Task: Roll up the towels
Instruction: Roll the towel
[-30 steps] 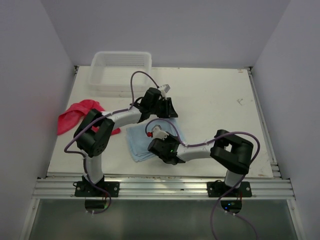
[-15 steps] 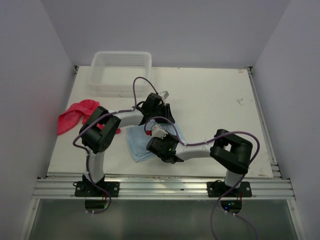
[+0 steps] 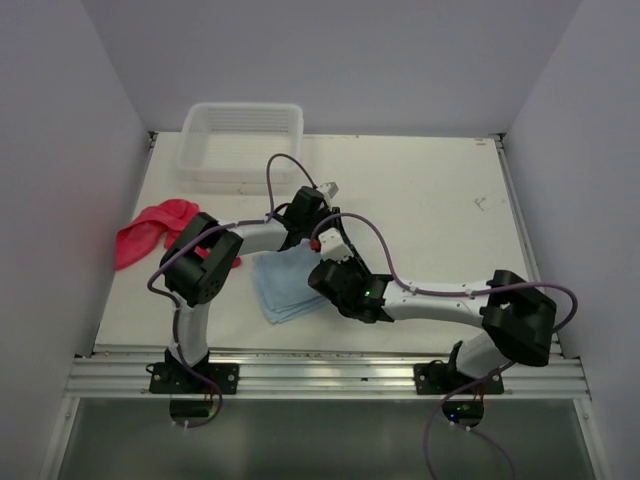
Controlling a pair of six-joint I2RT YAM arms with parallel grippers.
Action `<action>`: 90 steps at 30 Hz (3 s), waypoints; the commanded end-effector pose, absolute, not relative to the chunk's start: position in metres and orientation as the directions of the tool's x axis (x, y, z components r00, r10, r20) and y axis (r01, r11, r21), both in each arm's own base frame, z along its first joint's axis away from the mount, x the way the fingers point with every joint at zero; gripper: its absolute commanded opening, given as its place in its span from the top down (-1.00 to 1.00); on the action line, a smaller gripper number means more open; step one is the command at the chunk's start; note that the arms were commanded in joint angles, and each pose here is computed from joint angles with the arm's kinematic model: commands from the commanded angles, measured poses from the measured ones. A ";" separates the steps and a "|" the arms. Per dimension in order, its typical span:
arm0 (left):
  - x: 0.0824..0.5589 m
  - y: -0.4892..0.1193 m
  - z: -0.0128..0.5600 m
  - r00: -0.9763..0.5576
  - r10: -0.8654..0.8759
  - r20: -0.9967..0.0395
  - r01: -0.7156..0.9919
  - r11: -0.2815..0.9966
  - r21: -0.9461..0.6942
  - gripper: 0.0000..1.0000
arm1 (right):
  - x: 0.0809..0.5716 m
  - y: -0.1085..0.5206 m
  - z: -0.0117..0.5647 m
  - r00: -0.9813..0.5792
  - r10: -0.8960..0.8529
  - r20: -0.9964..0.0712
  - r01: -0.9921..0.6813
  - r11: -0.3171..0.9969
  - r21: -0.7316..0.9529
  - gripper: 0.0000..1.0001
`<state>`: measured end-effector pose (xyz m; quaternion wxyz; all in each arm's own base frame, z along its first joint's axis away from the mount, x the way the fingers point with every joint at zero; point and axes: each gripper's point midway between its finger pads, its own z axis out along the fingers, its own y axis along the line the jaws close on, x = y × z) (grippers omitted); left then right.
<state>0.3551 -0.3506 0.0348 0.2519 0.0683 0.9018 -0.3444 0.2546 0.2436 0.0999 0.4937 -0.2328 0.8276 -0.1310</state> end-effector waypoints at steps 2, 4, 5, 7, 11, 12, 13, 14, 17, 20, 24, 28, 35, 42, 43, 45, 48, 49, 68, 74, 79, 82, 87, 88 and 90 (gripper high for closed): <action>0.356 -0.341 0.011 -0.859 -0.024 -0.512 0.296 0.791 -0.535 0.27 | 0.247 0.234 0.105 -0.452 -0.374 -0.810 -0.242 0.925 -0.292 0.14; 0.355 -0.341 0.011 -0.860 -0.024 -0.510 0.296 0.792 -0.534 0.27 | 0.246 0.228 0.102 -0.489 -0.293 -0.822 -0.242 0.950 -0.195 0.12; 0.355 -0.341 0.013 -0.858 -0.025 -0.514 0.297 0.791 -0.535 0.27 | 0.245 0.227 0.099 -0.512 -0.257 -0.820 -0.248 0.958 -0.145 0.10; 0.356 -0.340 0.015 -0.855 -0.026 -0.518 0.299 0.791 -0.534 0.27 | 0.246 0.223 0.090 -0.580 -0.123 -0.805 -0.247 0.968 0.030 0.08; 0.356 -0.340 0.018 -0.852 -0.025 -0.523 0.304 0.790 -0.532 0.27 | 0.250 0.219 0.079 -0.668 0.083 -0.740 -0.219 0.928 0.302 -0.05; 0.356 -0.340 0.019 -0.851 -0.022 -0.524 0.306 0.790 -0.531 0.27 | 0.260 0.216 0.084 -0.671 0.166 -0.723 -0.183 0.908 0.378 -0.12; 0.356 -0.340 0.019 -0.850 -0.022 -0.526 0.308 0.789 -0.531 0.27 | 0.262 0.218 0.084 -0.674 0.200 -0.711 -0.183 0.887 0.423 -0.14; 0.356 -0.340 0.020 -0.851 -0.022 -0.525 0.306 0.790 -0.531 0.27 | 0.259 0.223 0.082 -0.700 0.211 -0.682 -0.193 0.864 0.465 -0.15; 0.356 -0.340 0.023 -0.849 -0.023 -0.528 0.309 0.789 -0.531 0.27 | 0.267 0.220 0.080 -0.708 0.282 -0.648 -0.157 0.831 0.533 -0.18; 0.357 -0.339 0.025 -0.846 -0.024 -0.532 0.309 0.792 -0.527 0.27 | 0.271 0.220 0.075 -0.725 0.311 -0.615 -0.141 0.807 0.574 -0.18; 0.357 -0.337 0.025 -0.846 -0.024 -0.533 0.307 0.795 -0.524 0.27 | 0.273 0.221 0.069 -0.739 0.337 -0.584 -0.125 0.783 0.610 -0.18; 0.358 -0.338 0.026 -0.845 -0.027 -0.534 0.306 0.795 -0.524 0.27 | 0.271 0.221 0.057 -0.757 0.327 -0.566 -0.116 0.784 0.609 -0.14; 0.357 -0.338 0.029 -0.844 -0.029 -0.536 0.307 0.793 -0.527 0.27 | 0.268 0.225 0.033 -0.795 0.298 -0.529 -0.107 0.789 0.605 0.05; 0.362 -0.343 0.040 -0.839 -0.048 -0.541 0.308 0.779 -0.546 0.27 | 0.271 0.217 0.031 -0.777 0.243 -0.580 -0.146 0.827 0.543 0.61; 0.363 -0.344 0.043 -0.841 -0.050 -0.539 0.308 0.775 -0.552 0.27 | 0.273 0.215 0.033 -0.769 0.239 -0.592 -0.148 0.835 0.530 0.75; 0.369 -0.350 0.058 -0.827 -0.064 -0.558 0.322 0.760 -0.565 0.27 | 0.276 0.207 0.036 -0.748 0.211 -0.629 -0.158 0.864 0.478 0.86; 0.382 -0.349 0.078 -0.805 -0.086 -0.587 0.324 0.764 -0.557 0.26 | 0.280 0.196 0.039 -0.724 0.166 -0.670 -0.171 0.897 0.407 1.00; 0.385 -0.348 0.083 -0.801 -0.092 -0.591 0.322 0.766 -0.556 0.25 | 0.285 0.192 0.047 -0.698 0.161 -0.698 -0.171 0.909 0.380 1.00; 0.394 -0.342 0.140 -0.758 -0.161 -0.632 0.350 0.716 -0.603 0.17 | 0.286 0.198 0.072 -0.501 -0.317 -0.805 -0.264 0.942 -0.207 1.00; 0.393 -0.342 0.138 -0.759 -0.161 -0.631 0.353 0.713 -0.606 0.17 | 0.280 0.213 0.072 -0.441 -0.467 -0.766 -0.280 0.883 -0.376 1.00; 0.392 -0.343 0.137 -0.761 -0.159 -0.629 0.356 0.708 -0.609 0.18 | 0.277 0.221 0.072 -0.411 -0.549 -0.728 -0.273 0.836 -0.476 1.00; 0.391 -0.344 0.135 -0.764 -0.156 -0.626 0.358 0.704 -0.613 0.18 | 0.275 0.229 0.069 -0.389 -0.607 -0.693 -0.280 0.794 -0.539 1.00; 0.387 -0.344 0.133 -0.767 -0.153 -0.623 0.361 0.700 -0.616 0.19 | 0.268 0.242 0.058 -0.370 -0.684 -0.628 -0.297 0.728 -0.618 1.00; 0.384 -0.344 0.130 -0.771 -0.150 -0.619 0.359 0.701 -0.617 0.19 | 0.268 0.244 0.056 -0.371 -0.692 -0.620 -0.300 0.721 -0.625 1.00; 0.380 -0.345 0.128 -0.773 -0.146 -0.617 0.362 0.697 -0.619 0.19 | 0.267 0.249 0.052 -0.368 -0.707 -0.604 -0.309 0.705 -0.638 1.00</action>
